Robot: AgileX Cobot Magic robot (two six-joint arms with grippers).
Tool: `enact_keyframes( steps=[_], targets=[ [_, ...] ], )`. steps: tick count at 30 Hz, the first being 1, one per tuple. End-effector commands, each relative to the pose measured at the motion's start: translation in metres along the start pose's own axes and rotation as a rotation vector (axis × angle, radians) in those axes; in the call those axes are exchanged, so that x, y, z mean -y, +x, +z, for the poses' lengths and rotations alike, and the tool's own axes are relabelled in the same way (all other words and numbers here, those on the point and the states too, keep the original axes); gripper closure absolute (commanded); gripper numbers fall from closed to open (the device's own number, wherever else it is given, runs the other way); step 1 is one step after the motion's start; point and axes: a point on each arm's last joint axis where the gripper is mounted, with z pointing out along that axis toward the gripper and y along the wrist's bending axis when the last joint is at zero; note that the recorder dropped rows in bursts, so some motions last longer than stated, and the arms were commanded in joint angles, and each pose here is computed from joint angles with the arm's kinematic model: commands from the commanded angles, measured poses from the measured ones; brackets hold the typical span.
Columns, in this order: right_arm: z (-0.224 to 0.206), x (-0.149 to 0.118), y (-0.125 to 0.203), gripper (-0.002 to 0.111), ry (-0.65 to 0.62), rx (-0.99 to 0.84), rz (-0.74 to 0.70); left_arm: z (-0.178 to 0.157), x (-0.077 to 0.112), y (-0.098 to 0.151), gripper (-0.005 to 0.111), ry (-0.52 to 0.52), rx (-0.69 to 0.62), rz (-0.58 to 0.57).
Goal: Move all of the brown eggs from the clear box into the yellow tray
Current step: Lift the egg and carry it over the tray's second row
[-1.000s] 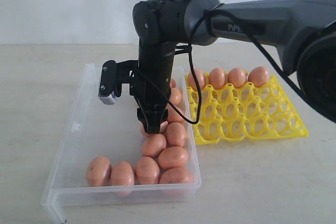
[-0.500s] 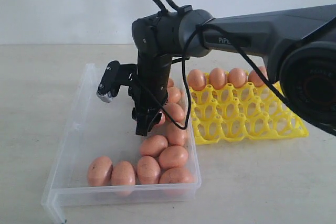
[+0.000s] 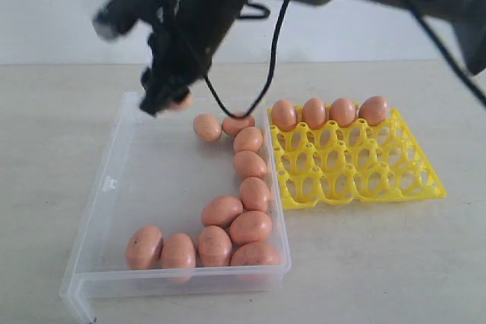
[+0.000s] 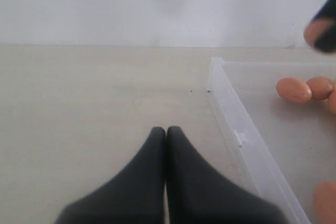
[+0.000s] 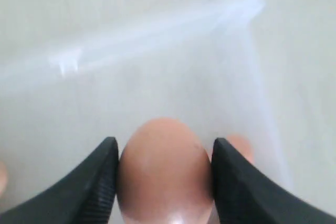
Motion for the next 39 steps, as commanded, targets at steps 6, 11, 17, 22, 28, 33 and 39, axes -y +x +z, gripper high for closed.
enact_keyframes(
  steps=[6, 11, 17, 22, 28, 33, 39],
  targets=[
    [-0.109, -0.018, -0.066, 0.108, -0.211, 0.489, 0.422, 0.000, 0.000, 0.000, 0.111, 0.006, 0.005, -0.003],
    [-0.112, -0.031, -0.094, 0.108, -0.279, 0.785, 0.546, 0.000, 0.000, 0.000, 0.111, 0.006, 0.005, -0.003],
    [-0.126, -0.057, -0.119, 0.108, -0.315, 1.010, 0.513, 0.000, 0.000, 0.000, 0.111, 0.004, 0.005, -0.003],
    [-0.166, -0.078, -0.129, 0.108, -0.402, 1.202, 0.278, 0.000, 0.000, 0.000, 0.111, 0.004, 0.005, -0.003],
    [-0.207, -0.095, -0.121, 0.108, -0.249, 1.194, -0.152, 0.000, 0.000, 0.000, 0.111, 0.004, 0.005, -0.003],
    [-0.180, -0.086, -0.098, 0.109, 0.077, 0.678, -0.403, 0.000, 0.000, 0.000, 0.111, 0.004, 0.005, -0.003],
    [-0.159, -0.060, -0.077, 0.109, 0.342, 0.322, -0.301, 0.000, 0.000, 0.000, 0.111, 0.004, 0.005, -0.003]
  ],
)
